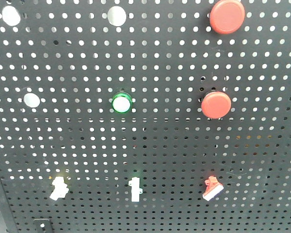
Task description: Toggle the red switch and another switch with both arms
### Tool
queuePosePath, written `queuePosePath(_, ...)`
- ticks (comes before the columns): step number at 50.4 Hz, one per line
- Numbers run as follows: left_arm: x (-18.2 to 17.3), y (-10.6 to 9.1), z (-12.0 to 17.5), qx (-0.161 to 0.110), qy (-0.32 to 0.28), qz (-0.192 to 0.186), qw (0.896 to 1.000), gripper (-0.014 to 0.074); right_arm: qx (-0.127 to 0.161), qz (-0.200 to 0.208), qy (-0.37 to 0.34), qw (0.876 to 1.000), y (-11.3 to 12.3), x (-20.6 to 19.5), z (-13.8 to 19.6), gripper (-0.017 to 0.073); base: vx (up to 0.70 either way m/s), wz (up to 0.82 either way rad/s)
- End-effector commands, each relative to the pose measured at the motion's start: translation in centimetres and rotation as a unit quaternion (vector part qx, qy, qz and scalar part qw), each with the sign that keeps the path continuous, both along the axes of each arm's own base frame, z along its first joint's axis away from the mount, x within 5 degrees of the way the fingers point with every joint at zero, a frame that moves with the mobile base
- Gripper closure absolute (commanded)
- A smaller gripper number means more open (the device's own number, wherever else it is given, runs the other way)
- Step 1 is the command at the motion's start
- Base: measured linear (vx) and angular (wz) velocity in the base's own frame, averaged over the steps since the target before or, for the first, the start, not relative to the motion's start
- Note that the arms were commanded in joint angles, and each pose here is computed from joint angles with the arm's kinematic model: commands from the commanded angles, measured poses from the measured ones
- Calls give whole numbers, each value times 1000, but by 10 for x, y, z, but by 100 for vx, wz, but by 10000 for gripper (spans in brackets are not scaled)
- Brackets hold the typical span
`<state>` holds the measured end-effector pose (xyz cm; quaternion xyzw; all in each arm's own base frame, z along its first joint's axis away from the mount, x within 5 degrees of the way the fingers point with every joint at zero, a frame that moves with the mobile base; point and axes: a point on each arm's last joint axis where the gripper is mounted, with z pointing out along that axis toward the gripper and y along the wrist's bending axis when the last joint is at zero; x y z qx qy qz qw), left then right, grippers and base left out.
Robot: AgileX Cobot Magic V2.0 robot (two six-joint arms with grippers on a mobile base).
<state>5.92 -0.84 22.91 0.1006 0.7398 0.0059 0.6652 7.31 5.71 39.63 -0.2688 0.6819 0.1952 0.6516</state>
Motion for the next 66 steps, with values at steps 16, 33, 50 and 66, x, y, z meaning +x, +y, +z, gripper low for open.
queuePosePath(16,-3,3,-34,-80,-64,15,995,600,30,-14,-37,999,-2,1,16,566,0,0)
queuePosePath(33,-3,3,-34,-89,-62,15,994,600,30,-14,-36,999,-2,1,16,566,0,0)
queuePosePath(50,-3,3,-34,-89,-62,15,994,600,30,-14,-36,999,-2,1,16,566,0,0)
queuePosePath(66,-3,3,-34,-89,-62,15,994,600,-22,-86,-112,990,-6,23,-34,566,0,0)
